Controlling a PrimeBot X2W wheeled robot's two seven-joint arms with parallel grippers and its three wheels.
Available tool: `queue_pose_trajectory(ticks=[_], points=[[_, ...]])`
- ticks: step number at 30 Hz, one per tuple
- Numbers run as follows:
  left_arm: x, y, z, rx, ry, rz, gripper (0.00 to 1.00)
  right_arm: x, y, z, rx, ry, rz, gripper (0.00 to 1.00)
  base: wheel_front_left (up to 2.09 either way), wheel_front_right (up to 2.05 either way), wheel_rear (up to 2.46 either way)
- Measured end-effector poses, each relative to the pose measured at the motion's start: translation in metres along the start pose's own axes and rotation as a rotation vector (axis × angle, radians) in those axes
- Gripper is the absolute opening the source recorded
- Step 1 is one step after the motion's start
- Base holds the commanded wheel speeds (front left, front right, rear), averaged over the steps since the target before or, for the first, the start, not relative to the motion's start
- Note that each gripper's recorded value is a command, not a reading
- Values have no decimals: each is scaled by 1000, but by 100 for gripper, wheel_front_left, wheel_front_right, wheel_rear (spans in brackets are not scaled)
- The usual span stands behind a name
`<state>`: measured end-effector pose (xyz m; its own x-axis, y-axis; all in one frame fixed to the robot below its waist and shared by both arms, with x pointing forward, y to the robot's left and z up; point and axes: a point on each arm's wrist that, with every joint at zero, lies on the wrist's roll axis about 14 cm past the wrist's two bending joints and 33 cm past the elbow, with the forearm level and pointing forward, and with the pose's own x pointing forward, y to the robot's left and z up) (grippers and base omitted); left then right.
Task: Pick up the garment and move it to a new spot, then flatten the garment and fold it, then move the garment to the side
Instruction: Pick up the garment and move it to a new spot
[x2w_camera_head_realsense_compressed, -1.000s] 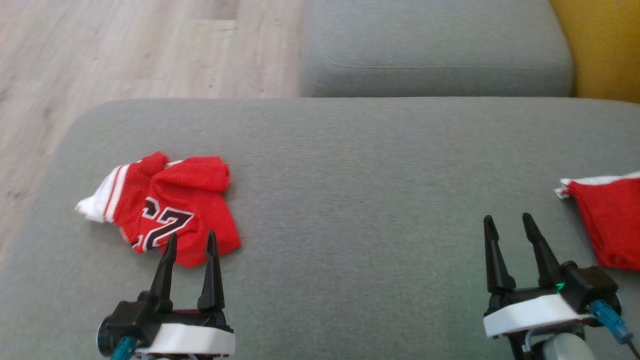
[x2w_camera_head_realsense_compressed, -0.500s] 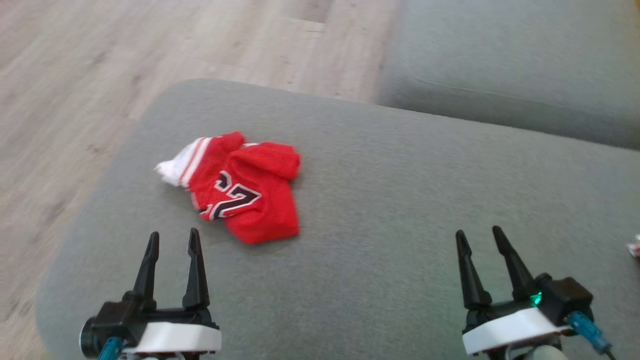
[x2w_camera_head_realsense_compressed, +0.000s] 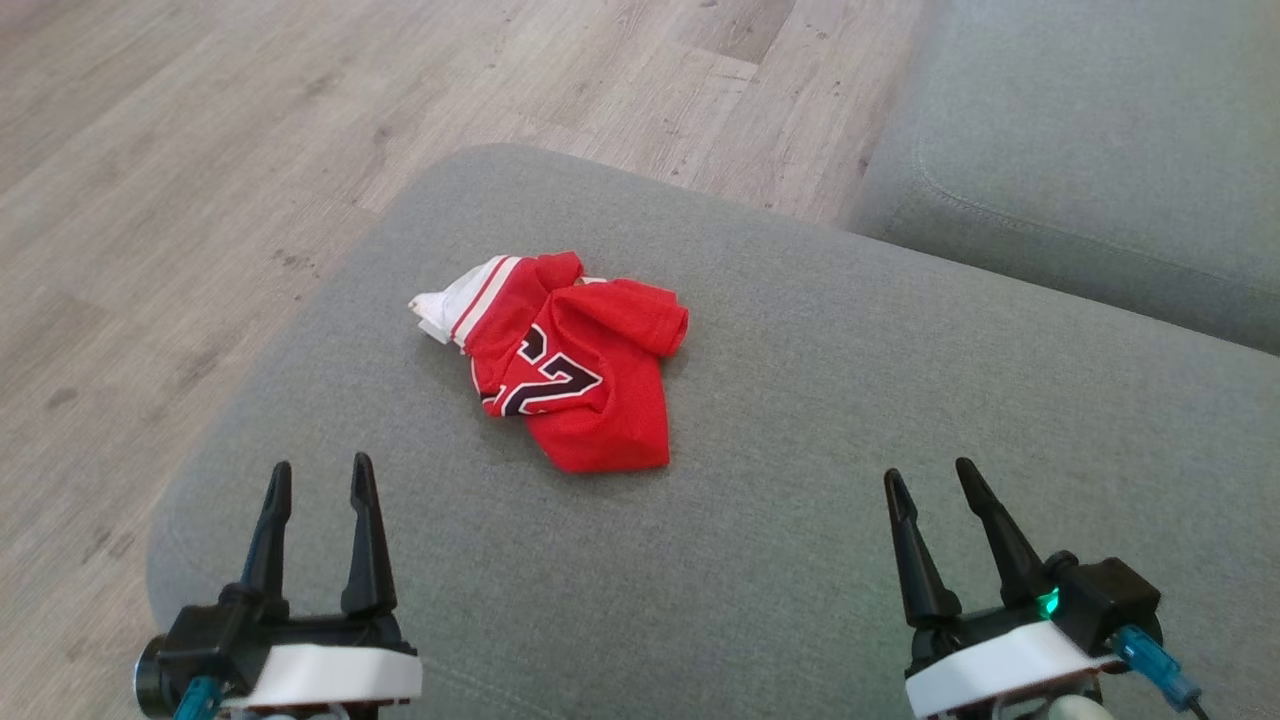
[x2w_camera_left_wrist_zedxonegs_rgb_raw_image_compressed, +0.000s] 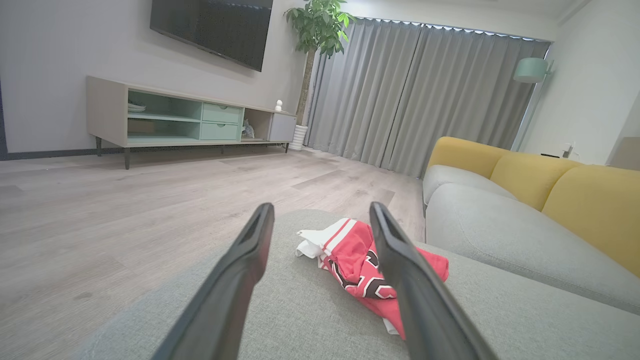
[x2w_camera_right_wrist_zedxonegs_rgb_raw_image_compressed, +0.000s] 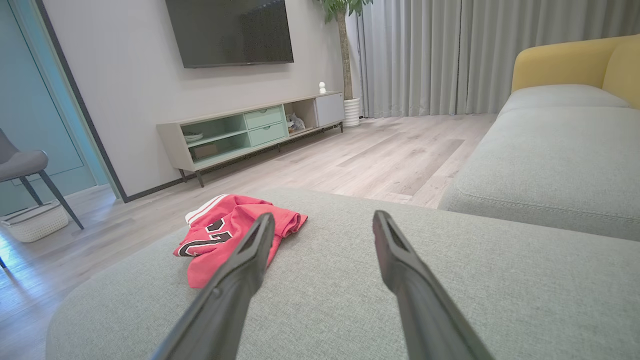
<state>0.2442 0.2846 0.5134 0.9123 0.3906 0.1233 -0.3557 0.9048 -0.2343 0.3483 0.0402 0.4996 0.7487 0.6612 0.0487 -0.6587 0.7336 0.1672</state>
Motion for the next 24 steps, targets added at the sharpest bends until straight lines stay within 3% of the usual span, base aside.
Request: queue_pose_trajectory(ticks=[6,10,15,20,24], points=[[4,-5,-5,22,19,-26,100,0,-5,-6,12,14,-13,100,0,0,0],[26,-28,-16,73,63,-127,100,-3,-19,-16,14,37,-48,100,0,0,0],[86,-65,-34,272,208,-323,100,-1,-46,-22,9,44,-113,100,0,0,0],[121,-114,-77,471,478,-552,100,11,-74,-10,7,-6,-169,100,0,0,0],[147,-127,-97,590,589,-634,100,6,-96,-13,11,-10,-228,100,0,0,0]])
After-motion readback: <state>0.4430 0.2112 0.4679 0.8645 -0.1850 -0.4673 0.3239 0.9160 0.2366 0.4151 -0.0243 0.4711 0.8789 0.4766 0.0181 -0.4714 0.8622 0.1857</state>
